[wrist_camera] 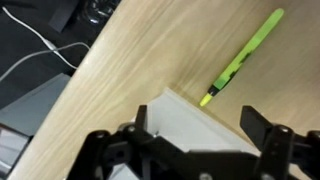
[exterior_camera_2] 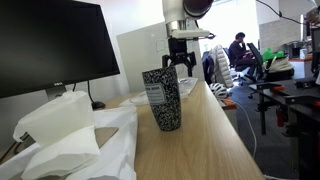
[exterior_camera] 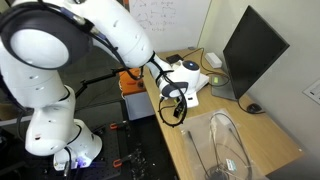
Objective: Put the yellow pen in the black mug cup
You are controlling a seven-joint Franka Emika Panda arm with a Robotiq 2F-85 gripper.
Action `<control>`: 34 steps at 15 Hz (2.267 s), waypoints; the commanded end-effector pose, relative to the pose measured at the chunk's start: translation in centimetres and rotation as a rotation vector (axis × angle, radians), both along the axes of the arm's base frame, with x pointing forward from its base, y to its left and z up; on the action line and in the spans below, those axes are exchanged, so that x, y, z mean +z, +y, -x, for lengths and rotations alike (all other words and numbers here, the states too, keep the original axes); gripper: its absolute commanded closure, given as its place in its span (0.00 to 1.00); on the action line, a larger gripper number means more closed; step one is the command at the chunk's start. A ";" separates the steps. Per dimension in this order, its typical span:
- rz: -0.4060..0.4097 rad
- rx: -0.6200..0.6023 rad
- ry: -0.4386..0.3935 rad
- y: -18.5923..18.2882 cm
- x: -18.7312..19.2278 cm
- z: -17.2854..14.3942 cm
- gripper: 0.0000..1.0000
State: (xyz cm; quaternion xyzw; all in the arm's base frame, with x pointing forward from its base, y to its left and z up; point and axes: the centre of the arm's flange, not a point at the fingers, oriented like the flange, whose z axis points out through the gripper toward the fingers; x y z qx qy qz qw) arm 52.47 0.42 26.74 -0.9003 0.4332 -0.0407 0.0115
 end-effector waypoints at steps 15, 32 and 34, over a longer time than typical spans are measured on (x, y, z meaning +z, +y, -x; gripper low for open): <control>-0.010 -0.532 0.080 4.3 -7.9 -6.3 0.71; 0.320 -0.332 -0.135 5.6 5.5 -5.8 0.95; 0.410 -0.272 -0.207 8.1 7.6 -5.4 0.95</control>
